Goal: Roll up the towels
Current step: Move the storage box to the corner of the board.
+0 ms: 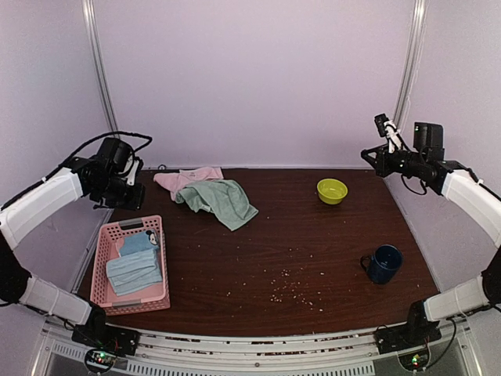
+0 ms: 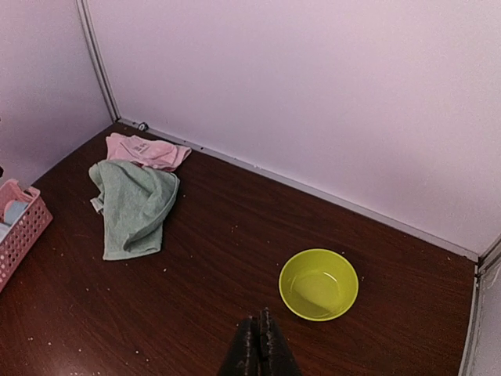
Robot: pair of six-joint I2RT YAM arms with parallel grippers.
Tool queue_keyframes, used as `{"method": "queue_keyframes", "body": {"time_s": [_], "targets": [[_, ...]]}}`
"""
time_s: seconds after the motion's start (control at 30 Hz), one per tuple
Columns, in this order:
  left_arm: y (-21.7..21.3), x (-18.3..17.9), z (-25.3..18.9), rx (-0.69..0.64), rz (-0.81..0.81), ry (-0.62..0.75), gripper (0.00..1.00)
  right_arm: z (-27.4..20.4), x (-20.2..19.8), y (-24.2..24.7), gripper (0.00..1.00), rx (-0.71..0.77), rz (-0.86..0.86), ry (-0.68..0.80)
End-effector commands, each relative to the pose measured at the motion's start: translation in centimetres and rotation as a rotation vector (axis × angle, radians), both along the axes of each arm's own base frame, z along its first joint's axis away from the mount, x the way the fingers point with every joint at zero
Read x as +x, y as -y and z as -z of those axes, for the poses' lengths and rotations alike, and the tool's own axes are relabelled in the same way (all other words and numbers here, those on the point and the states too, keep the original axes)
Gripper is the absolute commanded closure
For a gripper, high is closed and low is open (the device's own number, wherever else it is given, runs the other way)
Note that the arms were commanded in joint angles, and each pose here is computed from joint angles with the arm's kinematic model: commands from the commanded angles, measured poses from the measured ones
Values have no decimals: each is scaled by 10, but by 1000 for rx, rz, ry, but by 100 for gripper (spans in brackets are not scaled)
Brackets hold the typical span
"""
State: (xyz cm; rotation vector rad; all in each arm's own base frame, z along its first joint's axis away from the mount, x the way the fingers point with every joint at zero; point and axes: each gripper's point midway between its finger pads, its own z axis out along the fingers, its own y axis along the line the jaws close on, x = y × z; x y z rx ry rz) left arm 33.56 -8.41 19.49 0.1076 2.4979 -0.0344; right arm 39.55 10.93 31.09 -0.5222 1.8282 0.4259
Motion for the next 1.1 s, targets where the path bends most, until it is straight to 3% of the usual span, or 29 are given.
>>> {"method": "queue_keyframes", "body": {"time_s": [0.0, 0.23, 0.57, 1.07], "targets": [[-14, -29, 56, 28, -81, -231, 100, 15, -8, -14, 99, 6, -87, -34], [-53, -22, 98, 113, -234, -342, 100, 19, -11, -24, 93, 40, -142, -66], [-75, 21, 120, 174, -294, -344, 100, 17, -14, -27, 87, 42, -164, -73], [-82, 142, 125, 208, -279, -270, 100, 30, -15, -19, 83, -2, -122, -73]]}}
